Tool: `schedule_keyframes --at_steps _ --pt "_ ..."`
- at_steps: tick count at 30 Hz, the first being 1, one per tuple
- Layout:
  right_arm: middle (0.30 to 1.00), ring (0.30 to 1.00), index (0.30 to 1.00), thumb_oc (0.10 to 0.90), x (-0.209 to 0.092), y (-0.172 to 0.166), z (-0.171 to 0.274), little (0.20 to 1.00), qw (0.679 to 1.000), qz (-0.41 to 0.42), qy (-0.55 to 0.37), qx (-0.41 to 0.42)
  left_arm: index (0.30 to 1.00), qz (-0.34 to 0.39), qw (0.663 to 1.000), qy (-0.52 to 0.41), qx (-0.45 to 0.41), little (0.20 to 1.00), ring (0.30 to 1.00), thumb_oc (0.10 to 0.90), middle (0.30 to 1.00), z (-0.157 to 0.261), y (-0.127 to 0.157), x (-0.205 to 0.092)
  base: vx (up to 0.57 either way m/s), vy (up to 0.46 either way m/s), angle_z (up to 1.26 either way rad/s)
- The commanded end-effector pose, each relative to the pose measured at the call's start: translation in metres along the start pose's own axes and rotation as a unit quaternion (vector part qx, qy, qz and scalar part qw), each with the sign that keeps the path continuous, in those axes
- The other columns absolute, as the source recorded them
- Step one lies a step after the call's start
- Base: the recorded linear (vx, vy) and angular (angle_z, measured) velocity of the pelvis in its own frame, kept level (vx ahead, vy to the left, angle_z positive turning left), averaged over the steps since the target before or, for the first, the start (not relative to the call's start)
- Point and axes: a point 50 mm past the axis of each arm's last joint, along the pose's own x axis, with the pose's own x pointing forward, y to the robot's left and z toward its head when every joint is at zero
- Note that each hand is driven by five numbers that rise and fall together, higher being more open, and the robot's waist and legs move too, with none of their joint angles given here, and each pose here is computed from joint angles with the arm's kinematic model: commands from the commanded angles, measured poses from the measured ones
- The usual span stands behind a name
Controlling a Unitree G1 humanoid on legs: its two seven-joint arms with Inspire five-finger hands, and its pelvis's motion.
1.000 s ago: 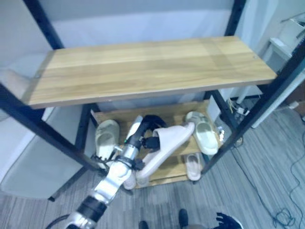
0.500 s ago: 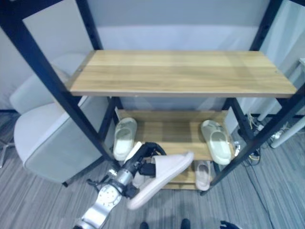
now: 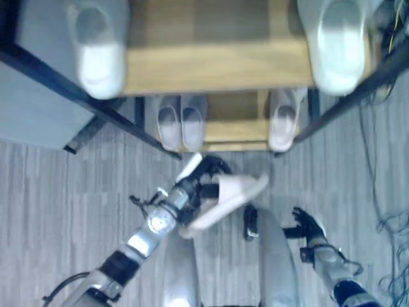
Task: Arrange the slippers neatly on the shoe rack.
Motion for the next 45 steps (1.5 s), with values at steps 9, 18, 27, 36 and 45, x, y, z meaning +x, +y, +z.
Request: schedule_keyframes --at_steps 9,18,27,36,45 --pt "0.900 0.900 0.900 0.800 0.004 0.010 0.059 0.900 0.990 -0.004 -0.140 0.020 0.300 0.266 0.907 -0.315 0.082 0.300 0.300 0.400 0.300 0.146 0.084 0.056 0.07 0.035 -0.23" --pt "0.900 0.900 0.900 0.800 0.001 0.001 0.083 0.900 0.981 -0.012 -0.192 0.016 0.300 0.343 0.881 -0.287 0.151 0.300 0.300 0.400 0.300 0.164 0.124 0.083 0.11 0.009 -0.03" --pt "0.900 0.900 0.900 0.800 -0.011 -0.006 0.075 0.900 0.980 -0.007 -0.201 0.000 0.300 0.341 0.905 -0.190 0.170 0.300 0.300 0.400 0.300 0.154 0.145 0.115 0.07 0.020 0.03" --pt "0.900 0.900 0.900 0.800 -0.009 0.000 0.082 0.900 0.978 0.015 -0.209 -0.010 0.785 0.326 0.918 -0.100 0.204 0.785 0.785 0.723 0.785 0.150 0.156 0.140 0.02 0.027 -0.05" --pt "0.900 0.900 0.900 0.800 -0.008 0.001 0.075 0.900 0.980 0.024 -0.197 -0.002 0.900 0.320 0.913 -0.111 0.229 0.900 0.900 0.800 0.900 0.169 0.157 0.146 0.00 -0.003 -0.01"
